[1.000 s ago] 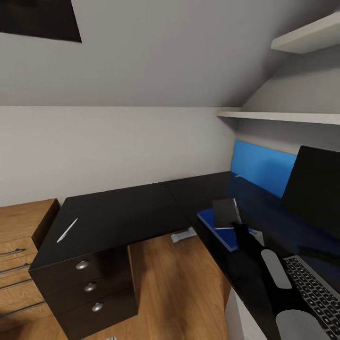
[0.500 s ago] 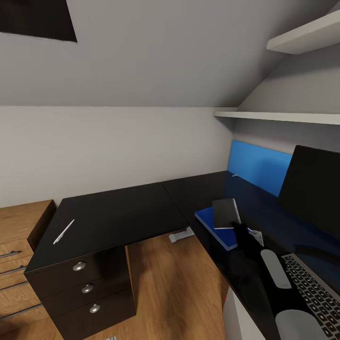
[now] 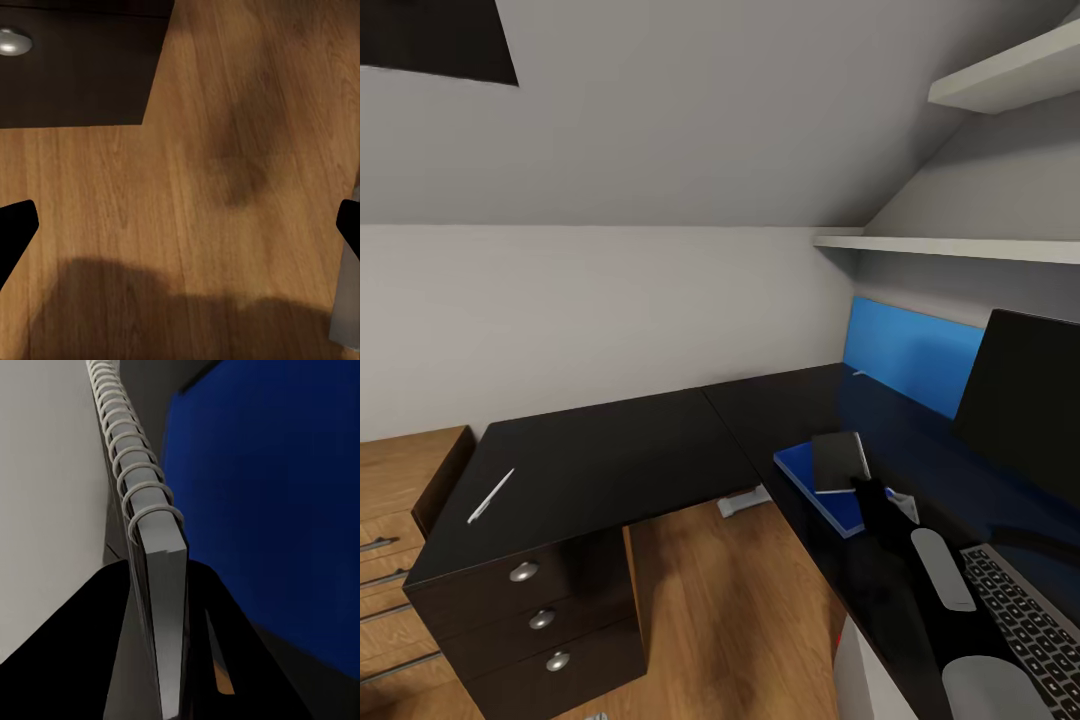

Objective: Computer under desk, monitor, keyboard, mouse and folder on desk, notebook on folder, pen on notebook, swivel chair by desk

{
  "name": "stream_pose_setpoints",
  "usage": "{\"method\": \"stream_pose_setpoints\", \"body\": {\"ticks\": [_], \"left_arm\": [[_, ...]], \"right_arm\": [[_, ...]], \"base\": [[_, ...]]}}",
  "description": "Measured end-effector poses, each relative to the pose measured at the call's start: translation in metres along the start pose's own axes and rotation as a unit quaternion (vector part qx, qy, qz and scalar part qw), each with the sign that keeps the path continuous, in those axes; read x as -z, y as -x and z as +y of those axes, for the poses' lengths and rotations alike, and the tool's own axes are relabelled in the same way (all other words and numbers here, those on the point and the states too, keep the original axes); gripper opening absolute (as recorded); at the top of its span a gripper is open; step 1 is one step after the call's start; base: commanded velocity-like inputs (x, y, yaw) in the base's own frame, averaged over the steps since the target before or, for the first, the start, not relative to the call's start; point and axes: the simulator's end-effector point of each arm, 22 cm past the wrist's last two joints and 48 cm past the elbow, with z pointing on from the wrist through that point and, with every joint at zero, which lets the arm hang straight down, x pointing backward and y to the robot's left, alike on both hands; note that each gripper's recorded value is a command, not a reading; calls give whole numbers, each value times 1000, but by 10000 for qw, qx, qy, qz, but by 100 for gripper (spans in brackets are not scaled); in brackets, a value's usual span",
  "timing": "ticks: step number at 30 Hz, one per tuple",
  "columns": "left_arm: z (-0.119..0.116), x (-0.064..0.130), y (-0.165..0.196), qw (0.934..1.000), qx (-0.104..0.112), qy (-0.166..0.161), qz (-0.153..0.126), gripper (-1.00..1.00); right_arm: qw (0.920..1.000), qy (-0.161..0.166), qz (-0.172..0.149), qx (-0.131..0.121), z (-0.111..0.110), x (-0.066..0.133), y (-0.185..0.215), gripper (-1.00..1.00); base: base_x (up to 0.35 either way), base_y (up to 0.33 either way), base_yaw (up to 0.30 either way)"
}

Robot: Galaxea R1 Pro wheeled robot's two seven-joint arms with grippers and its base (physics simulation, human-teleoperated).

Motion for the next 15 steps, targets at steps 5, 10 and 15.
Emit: {"method": "stream_pose_setpoints", "body": {"ticks": [5,10,15], "left_arm": [[0,0,0,10000,-3,-4,-2,100],[-1,0,1,10000,-10,-12,-14,100],[-1,0,0,10000,-12,-13,-13,100]], "right_arm": [[10000,-48,-6,1,-2,0,0,-100],[10000,-58,-9,8,-2,0,0,-100],[10000,-67,-11,4,-3,0,0,-100]], "base": [[6,0,0],[147,0,0],[84,0,0]]}}
